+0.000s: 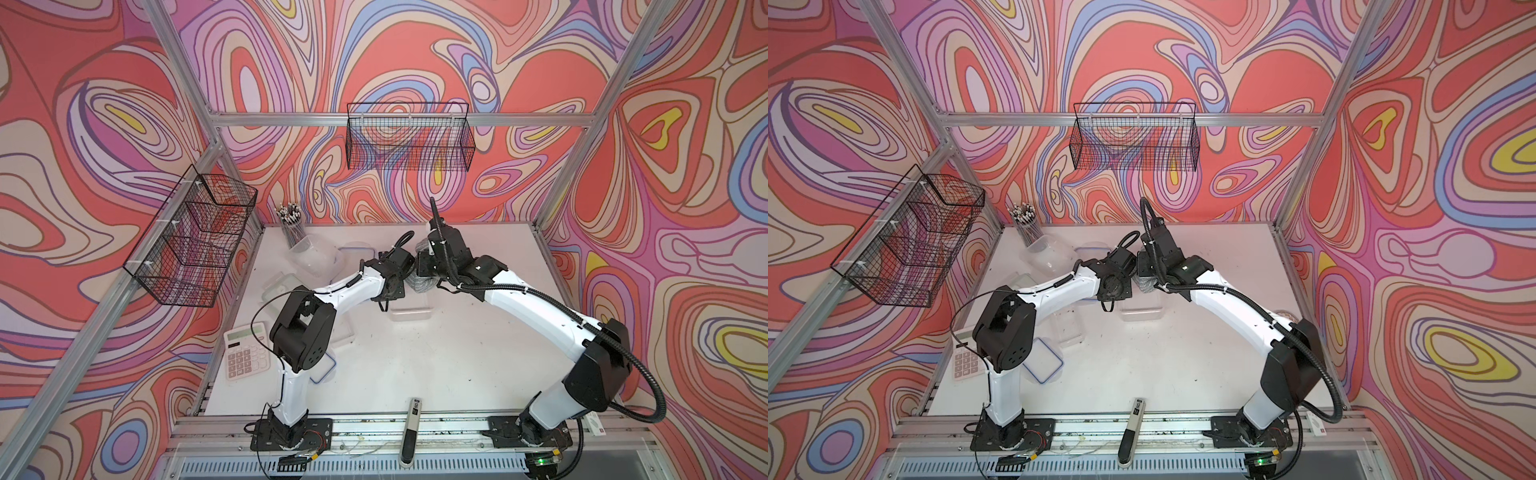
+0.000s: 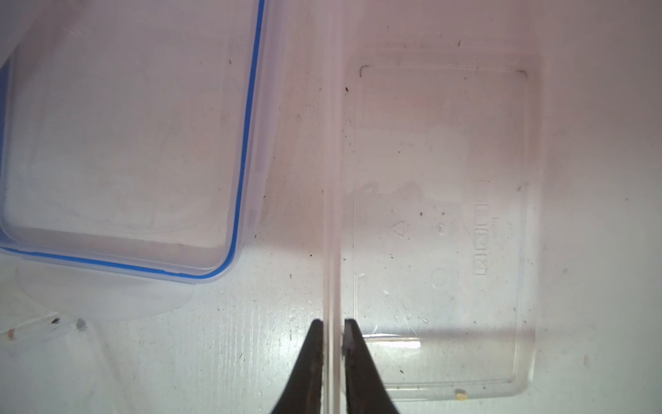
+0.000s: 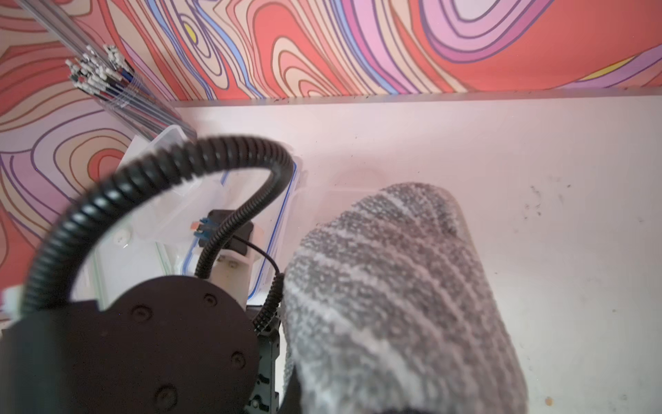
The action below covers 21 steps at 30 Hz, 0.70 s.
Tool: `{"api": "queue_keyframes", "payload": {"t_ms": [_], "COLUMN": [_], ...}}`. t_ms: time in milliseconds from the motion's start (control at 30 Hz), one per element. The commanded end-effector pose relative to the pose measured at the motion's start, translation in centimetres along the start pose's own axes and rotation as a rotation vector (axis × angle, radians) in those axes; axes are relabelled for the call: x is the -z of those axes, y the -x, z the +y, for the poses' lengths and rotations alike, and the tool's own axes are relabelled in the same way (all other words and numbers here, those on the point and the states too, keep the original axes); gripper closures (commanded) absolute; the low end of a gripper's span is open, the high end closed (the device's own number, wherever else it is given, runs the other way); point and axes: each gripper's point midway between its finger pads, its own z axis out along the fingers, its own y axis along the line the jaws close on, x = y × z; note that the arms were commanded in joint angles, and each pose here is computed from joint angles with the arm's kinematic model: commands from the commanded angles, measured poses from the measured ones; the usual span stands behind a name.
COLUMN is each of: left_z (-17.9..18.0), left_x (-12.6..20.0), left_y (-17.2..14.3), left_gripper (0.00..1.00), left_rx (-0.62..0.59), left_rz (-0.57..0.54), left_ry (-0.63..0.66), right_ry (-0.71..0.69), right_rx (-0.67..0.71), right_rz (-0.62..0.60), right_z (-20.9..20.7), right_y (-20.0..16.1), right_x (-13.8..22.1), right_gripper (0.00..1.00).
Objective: Wipe the insides of the lunch boxes
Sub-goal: Wipe the dirt inside the lunch box, then place the cleaning item at the center of the board.
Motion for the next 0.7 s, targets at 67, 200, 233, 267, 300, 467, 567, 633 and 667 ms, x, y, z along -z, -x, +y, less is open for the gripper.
{"api": "queue_keyframes", "payload": {"t_ms": [67, 200, 233, 267, 300, 467, 567, 633, 667], "left_z": [0.6, 0.4, 0.3, 0.2, 0.1, -0.4, -0.5, -0.4, -0.3], "left_x": [-0.2, 0.2, 0.3, 0.4, 0.6, 1.3, 1.8, 2.2, 2.4], "left_y": [-0.7, -0.3, -0.1, 0.0, 0.1, 0.7, 1.0, 1.1, 1.2], "left_gripper": [0.76, 0.72, 0.71, 0.71, 0.70, 0.66, 0.62, 0.54, 0.48], "left_rx": [-0.008, -0.008, -0.008, -0.008, -0.008, -0.018, -0.021, -0.021, -0.023], "left_rz": [0.024, 0.009, 0.004, 0.001, -0.004, -0.020, -0.031, -0.038, -0.042], "left_ry": [0.032, 0.019, 0.014, 0.011, 0.007, -0.024, -0.031, -0.033, -0.034], "right_ry": [-0.124, -0.172, -0.184, -0.191, -0.196, -0.216, -0.239, -0.262, -0.272], "right_rx": [0.014, -0.010, -0.025, -0.037, -0.050, -0.106, -0.123, -0.138, -0.146], "right_rz": [-0.044, -0.087, -0.094, -0.095, -0.096, -0.051, -0.010, 0.021, 0.043], "right_z": [-3.9, -7.0, -8.0, -8.8, -9.7, -13.6, -15.2, -16.4, -16.9], "right_y": [1.3, 2.2, 2.4, 2.4, 2.5, 1.2, -0.2, -1.1, -1.6], "right_x": [2.3, 3.7, 3.9, 3.9, 3.9, 2.2, 0.5, -0.8, -1.4], "right_gripper": [1.00, 1.00, 1.00, 1.00, 1.00, 1.00, 1.00, 0.88, 0.74]}}
